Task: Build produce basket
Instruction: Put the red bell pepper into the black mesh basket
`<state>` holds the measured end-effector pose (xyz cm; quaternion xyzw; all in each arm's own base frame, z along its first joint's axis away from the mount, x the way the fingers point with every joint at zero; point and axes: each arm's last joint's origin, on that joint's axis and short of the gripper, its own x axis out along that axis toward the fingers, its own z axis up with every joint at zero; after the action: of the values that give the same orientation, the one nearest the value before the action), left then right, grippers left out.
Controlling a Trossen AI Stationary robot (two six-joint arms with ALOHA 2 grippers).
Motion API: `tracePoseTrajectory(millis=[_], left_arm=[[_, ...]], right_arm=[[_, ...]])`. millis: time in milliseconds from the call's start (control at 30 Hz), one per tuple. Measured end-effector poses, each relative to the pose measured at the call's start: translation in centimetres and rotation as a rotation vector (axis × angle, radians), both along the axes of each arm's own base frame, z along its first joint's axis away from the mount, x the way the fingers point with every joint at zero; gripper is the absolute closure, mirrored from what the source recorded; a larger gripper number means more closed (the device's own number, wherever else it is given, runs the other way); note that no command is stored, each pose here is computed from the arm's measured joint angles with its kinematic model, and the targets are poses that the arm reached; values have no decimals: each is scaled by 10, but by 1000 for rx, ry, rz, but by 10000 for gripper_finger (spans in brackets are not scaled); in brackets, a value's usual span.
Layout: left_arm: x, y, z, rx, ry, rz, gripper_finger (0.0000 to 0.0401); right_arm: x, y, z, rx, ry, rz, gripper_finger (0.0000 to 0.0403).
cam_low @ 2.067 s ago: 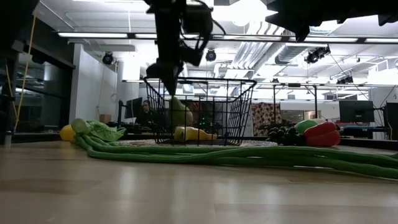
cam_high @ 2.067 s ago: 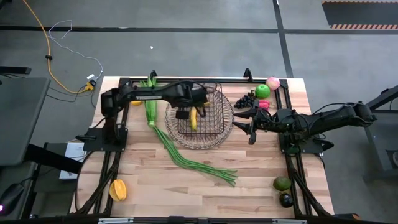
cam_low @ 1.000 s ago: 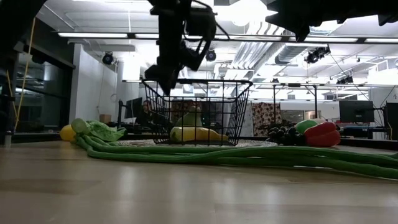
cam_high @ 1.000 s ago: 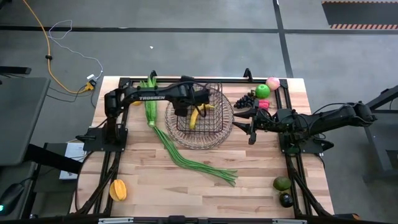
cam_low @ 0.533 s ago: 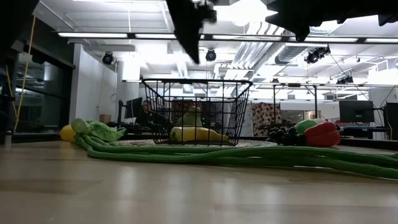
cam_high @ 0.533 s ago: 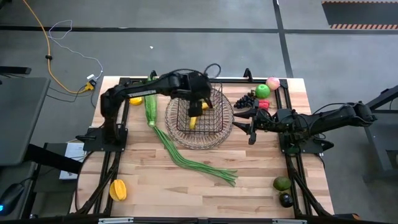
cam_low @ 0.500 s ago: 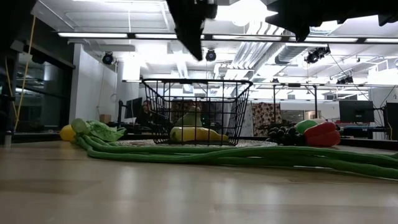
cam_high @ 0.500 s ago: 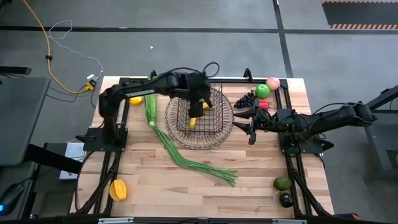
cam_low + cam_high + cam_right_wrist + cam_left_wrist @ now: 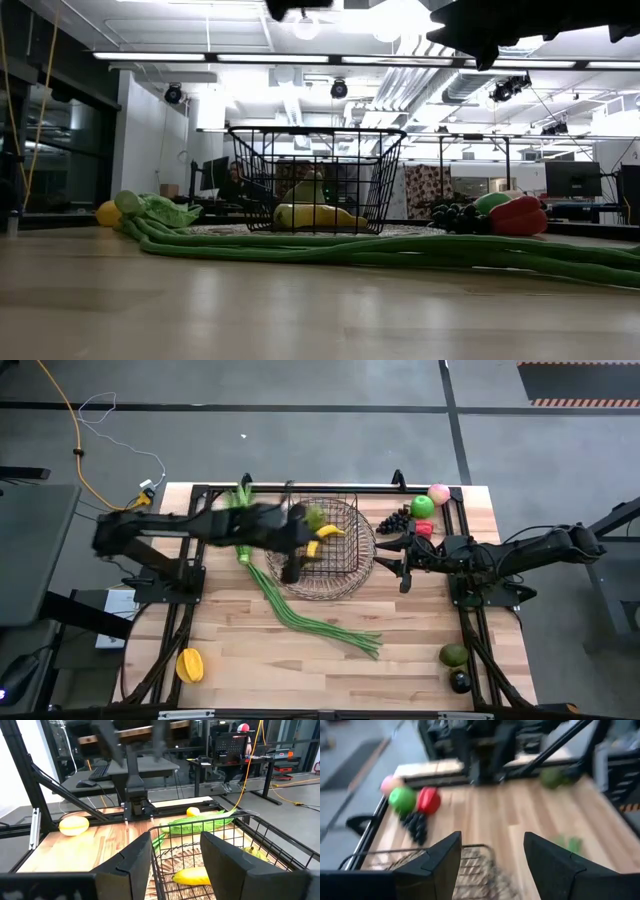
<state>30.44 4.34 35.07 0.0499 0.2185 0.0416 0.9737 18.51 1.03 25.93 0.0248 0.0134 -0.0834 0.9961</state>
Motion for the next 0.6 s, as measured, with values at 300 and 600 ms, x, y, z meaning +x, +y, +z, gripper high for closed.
tracePoseTrajectory(millis=[300,600], left_arm=[[-73,-36,-54,-14,-395,-28,200],[-123,-41,-96,-30,-600,17,200]], right_arm=[[0,0,0,1,-5,0,242],[0,0,9,-1,-97,0,242]])
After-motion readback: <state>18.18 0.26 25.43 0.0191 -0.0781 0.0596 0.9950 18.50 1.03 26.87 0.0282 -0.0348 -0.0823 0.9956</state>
